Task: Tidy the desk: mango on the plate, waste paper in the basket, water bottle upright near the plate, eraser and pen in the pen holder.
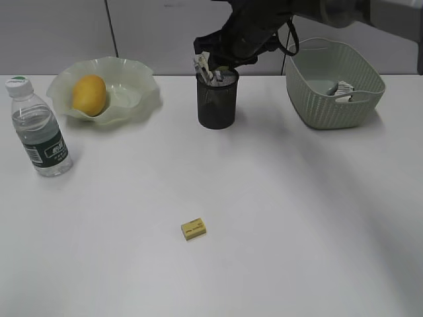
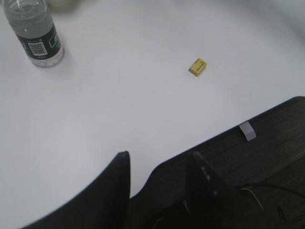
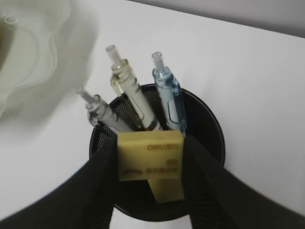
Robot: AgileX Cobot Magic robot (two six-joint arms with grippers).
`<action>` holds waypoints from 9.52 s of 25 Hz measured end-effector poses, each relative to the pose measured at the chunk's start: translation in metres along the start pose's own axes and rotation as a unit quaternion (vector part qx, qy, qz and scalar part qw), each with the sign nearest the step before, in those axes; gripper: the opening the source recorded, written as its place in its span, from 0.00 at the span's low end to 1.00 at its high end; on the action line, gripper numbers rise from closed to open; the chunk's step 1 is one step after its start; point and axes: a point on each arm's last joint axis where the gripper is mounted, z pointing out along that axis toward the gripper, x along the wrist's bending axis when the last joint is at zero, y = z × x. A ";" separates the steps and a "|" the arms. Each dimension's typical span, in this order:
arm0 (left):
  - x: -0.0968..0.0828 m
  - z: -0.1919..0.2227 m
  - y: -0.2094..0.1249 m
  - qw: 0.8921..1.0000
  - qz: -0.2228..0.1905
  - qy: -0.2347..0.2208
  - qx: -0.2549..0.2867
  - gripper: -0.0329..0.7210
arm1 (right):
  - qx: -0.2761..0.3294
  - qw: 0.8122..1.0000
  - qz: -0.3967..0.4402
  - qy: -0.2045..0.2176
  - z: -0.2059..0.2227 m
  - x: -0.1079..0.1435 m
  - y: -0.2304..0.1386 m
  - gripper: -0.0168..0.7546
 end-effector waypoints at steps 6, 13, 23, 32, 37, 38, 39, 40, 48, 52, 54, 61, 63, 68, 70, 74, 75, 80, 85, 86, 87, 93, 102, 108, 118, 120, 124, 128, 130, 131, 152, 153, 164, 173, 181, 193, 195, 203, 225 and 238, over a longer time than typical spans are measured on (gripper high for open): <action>0.001 0.000 0.000 1.000 0.002 0.005 -0.001 0.44 | 0.002 1.000 -0.005 -0.003 0.000 0.000 0.001 0.73; 0.002 0.000 0.000 1.000 0.004 0.009 -0.002 0.44 | 0.029 0.999 -0.026 -0.005 -0.023 0.004 0.018 0.76; 0.002 0.000 0.005 1.000 0.006 0.009 -0.026 0.44 | 0.151 0.987 -0.053 -0.026 -0.038 0.001 0.004 0.75; -0.002 0.008 0.016 0.999 0.003 -0.001 -0.039 0.44 | 0.152 0.984 -0.083 -0.042 -0.080 0.002 0.015 0.72; -0.005 0.028 0.027 1.000 -0.002 -0.004 -0.008 0.45 | 0.104 0.990 -0.083 -0.033 -0.154 0.011 0.031 0.72; -0.005 0.032 0.031 1.000 -0.003 -0.003 -0.005 0.45 | 0.097 0.991 -0.085 -0.034 -0.170 0.011 0.031 0.72; -0.006 0.038 0.034 1.000 -0.003 -0.003 -0.003 0.45 | 0.097 0.991 -0.084 -0.034 -0.180 0.012 0.028 0.72; -0.007 0.042 0.037 1.000 -0.003 -0.003 -0.003 0.45 | 0.096 0.991 -0.084 -0.034 -0.193 0.012 0.025 0.72; -0.012 0.106 0.062 0.999 0.007 -0.004 0.049 0.57 | 0.110 0.990 -0.084 -0.034 -0.271 0.007 -0.031 0.72; -0.015 0.139 0.065 0.996 0.029 -0.016 0.088 0.62 | 0.101 0.991 -0.083 -0.033 -0.287 0.001 -0.075 0.72; -0.015 0.157 0.066 0.992 0.036 -0.014 0.116 0.63 | 0.102 0.991 -0.083 -0.033 -0.293 -0.004 -0.103 0.72; -0.020 0.204 0.096 0.984 0.085 -0.018 0.154 0.64 | 0.116 0.990 -0.076 -0.035 -0.313 -0.020 -0.203 0.71; -0.022 0.216 0.105 0.981 0.101 -0.021 0.162 0.64 | 0.104 0.991 -0.071 -0.035 -0.325 -0.022 -0.224 0.71; -0.038 0.249 0.114 0.968 0.159 -0.041 0.192 0.64 | 0.020 0.998 -0.061 -0.027 -0.365 -0.027 -0.265 0.71; -0.049 0.261 0.114 0.961 0.181 -0.051 0.202 0.64 | -0.016 0.998 -0.059 -0.023 -0.381 -0.028 -0.278 0.71; -0.065 0.288 0.107 0.949 0.203 -0.063 0.235 0.64 | -0.102 0.993 -0.049 -0.012 -0.412 -0.030 -0.301 0.71; -0.069 0.295 0.104 0.944 0.209 -0.064 0.246 0.65 | -0.121 0.992 -0.045 -0.009 -0.418 -0.031 -0.306 0.71; -0.083 0.324 0.089 0.918 0.251 -0.064 0.299 0.74 | -0.161 0.986 -0.028 -0.007 -0.434 -0.034 -0.323 0.71; -0.102 0.347 0.076 0.894 0.306 -0.061 0.320 0.76 | -0.131 0.991 -0.024 -0.014 -0.432 -0.035 -0.329 0.71; -0.105 0.352 0.074 0.892 0.314 -0.058 0.321 0.76 | -0.129 0.991 -0.025 -0.017 -0.432 -0.036 -0.329 0.71; -0.107 0.357 0.075 0.890 0.320 -0.052 0.320 0.76 | -0.127 0.991 -0.025 -0.019 -0.431 -0.036 -0.330 0.71; -0.111 0.385 0.072 0.878 0.329 -0.023 0.347 0.74 | -0.113 0.993 -0.024 -0.022 -0.424 -0.037 -0.333 0.71; -0.112 0.402 0.067 0.869 0.328 -0.016 0.371 0.68 | -0.113 0.993 -0.024 -0.022 -0.424 -0.037 -0.333 0.71; -0.110 0.405 0.065 0.866 0.330 -0.013 0.376 0.67 | -0.113 0.993 -0.024 -0.022 -0.424 -0.037 -0.333 0.71; -0.109 0.409 0.061 0.863 0.330 -0.012 0.382 0.66 | -0.112 0.993 -0.023 -0.022 -0.424 -0.037 -0.333 0.71; -0.109 0.410 0.061 0.863 0.330 -0.012 0.383 0.66 | -0.112 0.993 -0.023 -0.022 -0.424 -0.037 -0.333 0.71; -0.110 0.411 0.061 0.863 0.329 -0.012 0.385 0.60 | -0.112 0.993 -0.024 -0.022 -0.424 -0.037 -0.333 0.71; -0.109 0.410 0.061 0.861 0.328 -0.012 0.387 0.35 | -0.112 0.993 -0.023 -0.022 -0.424 -0.037 -0.333 0.68; -0.110 0.410 0.062 0.860 0.328 -0.010 0.391 0.31 | -0.112 0.993 -0.023 -0.022 -0.424 -0.037 -0.333 0.67; -0.110 0.409 0.063 0.858 0.328 -0.009 0.395 0.31 | -0.112 0.993 -0.023 -0.022 -0.424 -0.037 -0.333 0.66; -0.072 0.360 0.278 0.984 0.178 -0.014 -0.013 0.31 | -0.112 0.993 -0.023 -0.022 -0.424 -0.037 -0.333 0.66; -0.064 0.364 0.281 0.986 0.165 -0.014 -0.029 0.31 | -0.112 0.993 -0.023 -0.022 -0.424 -0.037 -0.333 0.66; -0.030 0.432 0.261 0.995 0.082 -0.019 -0.053 0.31 | -0.112 0.993 -0.023 -0.022 -0.423 -0.037 -0.334 0.66; -0.019 0.469 0.235 0.997 0.076 -0.011 -0.027 0.31 | -0.112 0.993 -0.022 -0.022 -0.423 -0.038 -0.334 0.65; -0.016 0.469 0.238 0.996 0.074 -0.008 -0.044 0.61 | -0.112 0.993 -0.021 -0.022 -0.423 -0.038 -0.334 0.66; -0.025 0.414 0.268 0.996 0.078 -0.018 -0.037 0.69 | -0.112 0.993 -0.021 -0.022 -0.423 -0.038 -0.334 0.65; -0.027 0.399 0.269 0.997 0.081 -0.021 -0.004 0.69 | -0.112 0.993 -0.020 -0.022 -0.423 -0.038 -0.334 0.65; -0.032 0.335 0.255 0.977 0.086 -0.038 0.190 0.69 | -0.113 0.993 -0.020 -0.022 -0.423 -0.037 -0.333 0.63; -0.028 0.197 0.225 0.979 0.032 0.010 0.199 0.67 | -0.114 0.993 -0.018 -0.021 -0.423 -0.037 -0.333 0.62; -0.005 0.071 0.103 0.982 0.066 0.062 0.164 0.67 | -0.116 0.992 -0.022 -0.035 -0.424 -0.040 -0.333 0.75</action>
